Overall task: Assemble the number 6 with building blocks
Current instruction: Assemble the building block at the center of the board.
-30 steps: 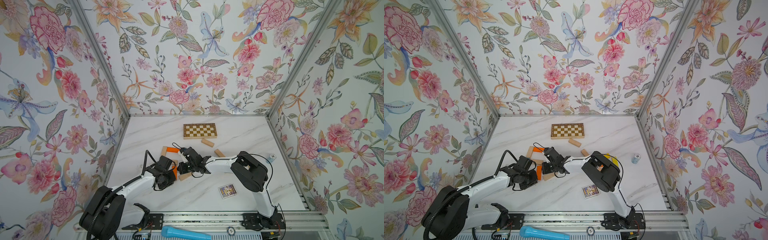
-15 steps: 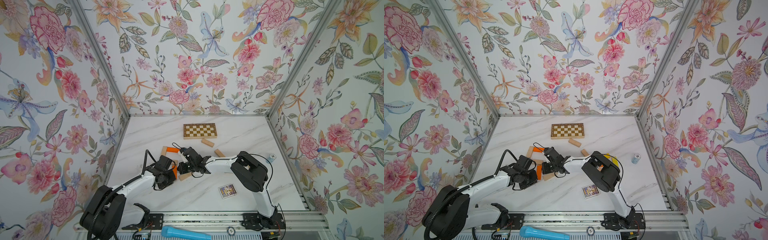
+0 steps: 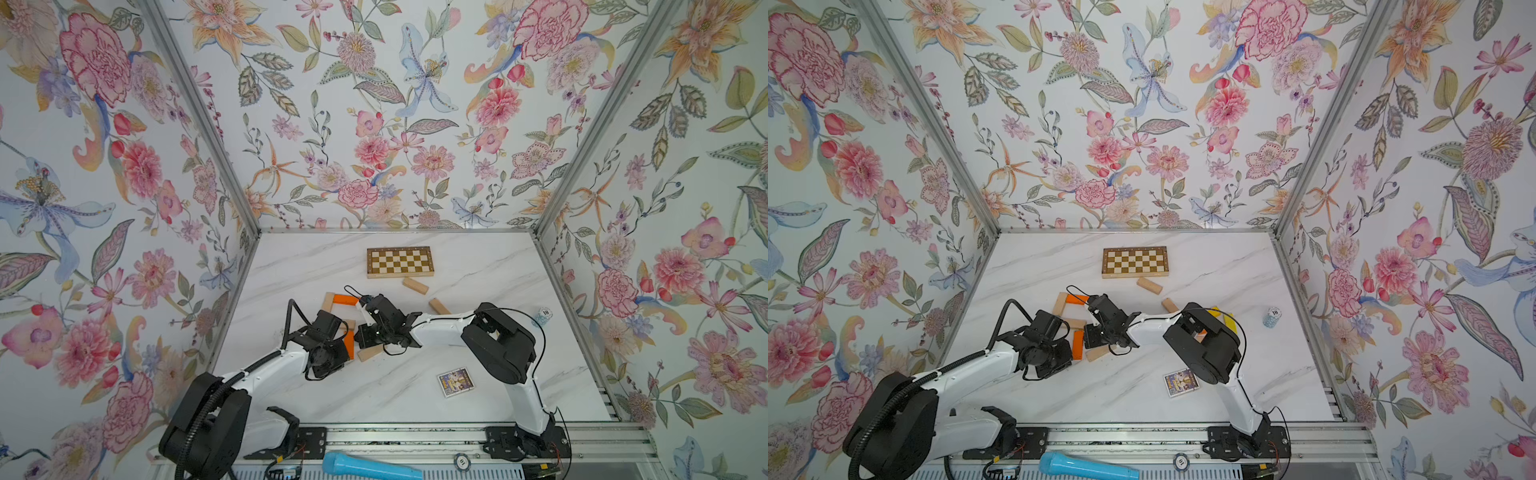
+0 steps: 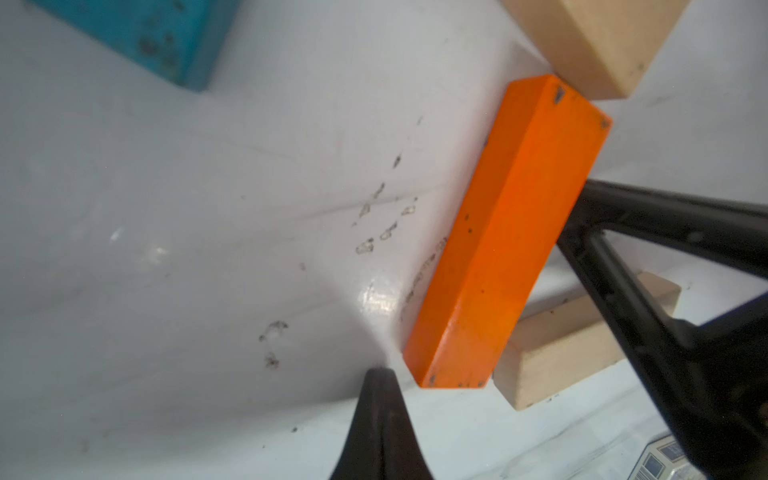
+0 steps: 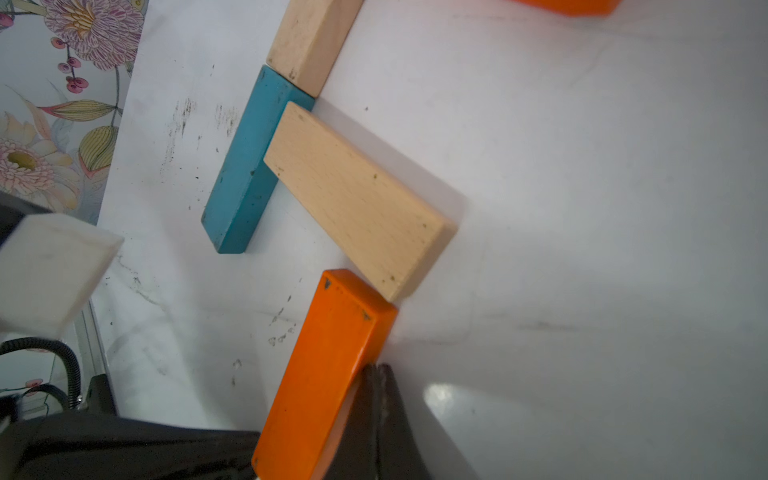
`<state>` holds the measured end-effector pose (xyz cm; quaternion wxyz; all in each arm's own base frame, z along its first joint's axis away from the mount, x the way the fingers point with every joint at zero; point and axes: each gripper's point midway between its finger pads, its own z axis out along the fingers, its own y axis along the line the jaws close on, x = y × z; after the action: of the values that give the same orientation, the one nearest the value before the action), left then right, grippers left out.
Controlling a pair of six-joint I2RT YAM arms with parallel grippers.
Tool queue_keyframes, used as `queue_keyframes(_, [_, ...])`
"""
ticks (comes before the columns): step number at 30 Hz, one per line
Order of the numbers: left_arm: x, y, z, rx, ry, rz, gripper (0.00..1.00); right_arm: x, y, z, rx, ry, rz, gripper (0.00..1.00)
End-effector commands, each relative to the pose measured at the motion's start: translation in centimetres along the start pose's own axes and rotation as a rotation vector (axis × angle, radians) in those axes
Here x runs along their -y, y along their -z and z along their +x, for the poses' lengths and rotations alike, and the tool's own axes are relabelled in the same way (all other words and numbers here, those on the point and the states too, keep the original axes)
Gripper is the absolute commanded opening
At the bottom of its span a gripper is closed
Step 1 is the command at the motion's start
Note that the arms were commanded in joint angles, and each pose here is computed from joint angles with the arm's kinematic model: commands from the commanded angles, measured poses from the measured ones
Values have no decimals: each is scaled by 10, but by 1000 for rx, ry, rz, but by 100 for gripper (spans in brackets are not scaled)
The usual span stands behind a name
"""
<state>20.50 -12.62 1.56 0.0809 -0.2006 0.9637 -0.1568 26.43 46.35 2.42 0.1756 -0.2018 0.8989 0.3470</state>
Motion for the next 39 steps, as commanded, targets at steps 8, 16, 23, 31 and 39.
queue_keyframes(8, [-6,3,7,-11,9,12,0,8,17,2,37,14,49,0])
queue_keyframes(16, [1,-2,13,-41,9,59,0,19,50,-22,212,-34,50,0])
queue_keyframes(23, [4,-5,12,-47,14,61,0,35,68,-30,272,-64,80,0])
queue_keyframes(31, [2,-4,6,-21,37,37,0,39,67,-25,266,-69,83,0])
queue_keyframes(39, [-2,-2,0,-1,59,30,0,40,68,-20,251,-45,97,0])
